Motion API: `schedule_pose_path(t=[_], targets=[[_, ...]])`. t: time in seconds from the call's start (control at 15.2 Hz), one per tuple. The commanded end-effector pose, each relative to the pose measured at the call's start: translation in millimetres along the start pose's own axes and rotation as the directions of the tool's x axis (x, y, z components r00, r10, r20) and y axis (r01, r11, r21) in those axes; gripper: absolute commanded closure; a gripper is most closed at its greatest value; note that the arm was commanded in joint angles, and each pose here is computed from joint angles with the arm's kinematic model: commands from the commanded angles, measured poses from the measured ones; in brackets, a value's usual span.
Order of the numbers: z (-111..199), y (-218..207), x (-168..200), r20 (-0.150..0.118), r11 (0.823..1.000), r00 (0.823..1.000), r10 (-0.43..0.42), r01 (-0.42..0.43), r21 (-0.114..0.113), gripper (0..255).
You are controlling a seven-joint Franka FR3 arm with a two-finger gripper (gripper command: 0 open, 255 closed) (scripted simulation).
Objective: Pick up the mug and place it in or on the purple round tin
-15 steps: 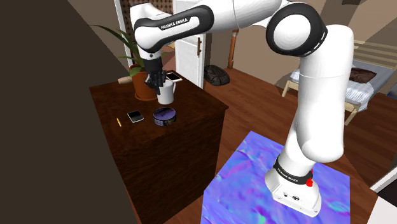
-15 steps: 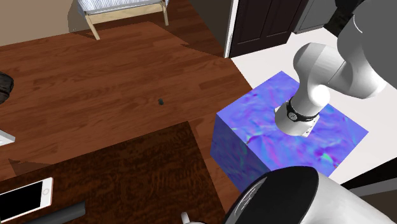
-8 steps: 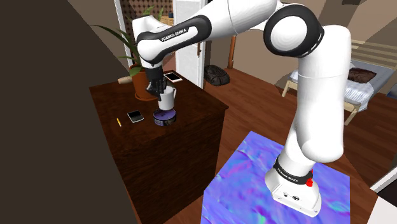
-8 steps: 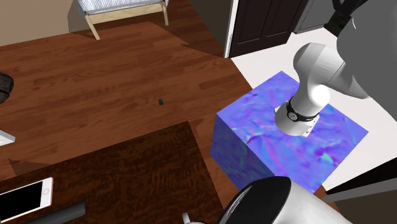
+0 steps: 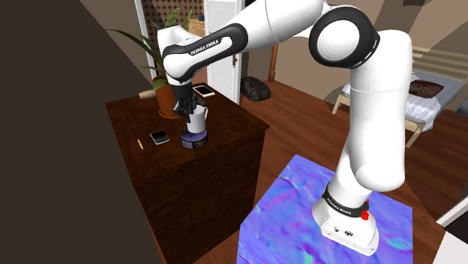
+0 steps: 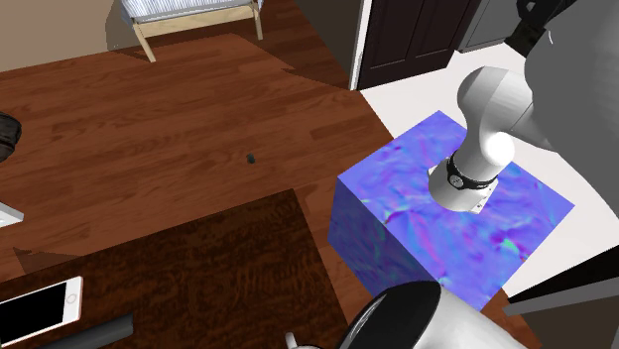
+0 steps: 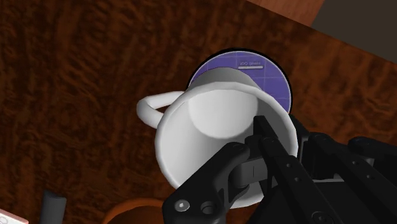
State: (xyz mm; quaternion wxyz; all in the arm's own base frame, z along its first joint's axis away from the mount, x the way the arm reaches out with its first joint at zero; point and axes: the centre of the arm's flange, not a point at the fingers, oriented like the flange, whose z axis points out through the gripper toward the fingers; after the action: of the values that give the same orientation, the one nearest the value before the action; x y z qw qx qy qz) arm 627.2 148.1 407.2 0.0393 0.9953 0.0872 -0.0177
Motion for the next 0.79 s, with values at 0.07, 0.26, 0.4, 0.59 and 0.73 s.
schedule_pose_path(t=[0.07, 0.26, 0.4, 0.59, 0.73], targets=[[-0.1, 0.0, 0.0, 0.0, 1.0, 1.0, 0.0, 0.0, 0.0, 0], [-0.1, 0.0, 0.0, 0.0, 1.0, 1.0, 0.0, 0.0, 0.0, 0], [-0.1, 0.0, 0.0, 0.0, 1.0, 1.0, 0.0, 0.0, 0.0, 0], [-39.7, 0.0, 0.0, 0.0, 1.0, 1.0, 0.0, 0.0, 0.0, 0], [-50.1, 0.0, 0.0, 0.0, 1.0, 1.0, 0.0, 0.0, 0.0, 0]])
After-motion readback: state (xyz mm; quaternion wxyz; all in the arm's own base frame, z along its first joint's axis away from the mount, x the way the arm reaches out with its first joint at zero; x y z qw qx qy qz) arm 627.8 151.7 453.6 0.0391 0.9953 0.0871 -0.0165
